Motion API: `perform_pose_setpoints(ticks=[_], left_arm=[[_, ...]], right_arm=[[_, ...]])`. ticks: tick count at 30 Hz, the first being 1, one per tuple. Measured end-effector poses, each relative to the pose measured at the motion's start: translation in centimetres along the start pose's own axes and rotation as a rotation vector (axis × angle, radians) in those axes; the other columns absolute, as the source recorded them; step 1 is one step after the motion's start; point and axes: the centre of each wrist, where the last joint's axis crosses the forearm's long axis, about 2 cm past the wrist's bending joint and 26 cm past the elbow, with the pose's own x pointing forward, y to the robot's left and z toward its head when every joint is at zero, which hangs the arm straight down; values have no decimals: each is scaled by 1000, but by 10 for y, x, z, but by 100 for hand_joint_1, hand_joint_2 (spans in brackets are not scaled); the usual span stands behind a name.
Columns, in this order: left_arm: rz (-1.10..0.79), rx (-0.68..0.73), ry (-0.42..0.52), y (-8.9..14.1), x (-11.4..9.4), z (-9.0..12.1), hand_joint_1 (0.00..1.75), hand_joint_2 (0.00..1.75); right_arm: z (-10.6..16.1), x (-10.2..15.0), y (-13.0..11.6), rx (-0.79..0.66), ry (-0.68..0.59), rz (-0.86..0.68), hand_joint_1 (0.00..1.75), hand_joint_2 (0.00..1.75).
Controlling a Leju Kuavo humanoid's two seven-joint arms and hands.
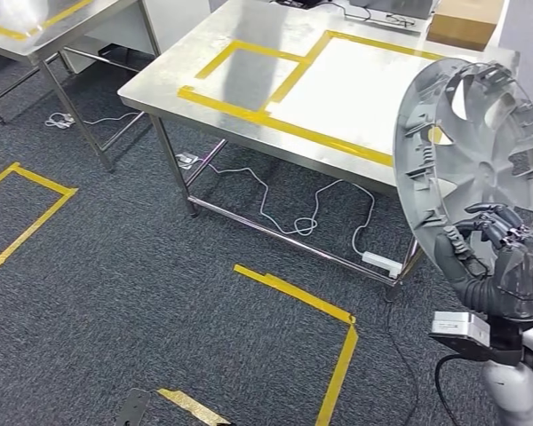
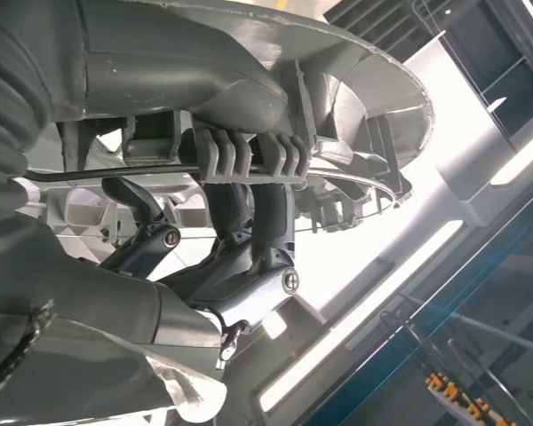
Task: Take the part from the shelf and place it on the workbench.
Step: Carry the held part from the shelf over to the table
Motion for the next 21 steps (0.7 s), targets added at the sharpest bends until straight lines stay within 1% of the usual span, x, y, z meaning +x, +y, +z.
perform_pose_setpoints(ticks=[21], left_arm=[[2, -4, -1, -1, 1, 0, 0, 175]], right_arm=[[4, 0, 0, 0, 1, 10, 175, 175]])
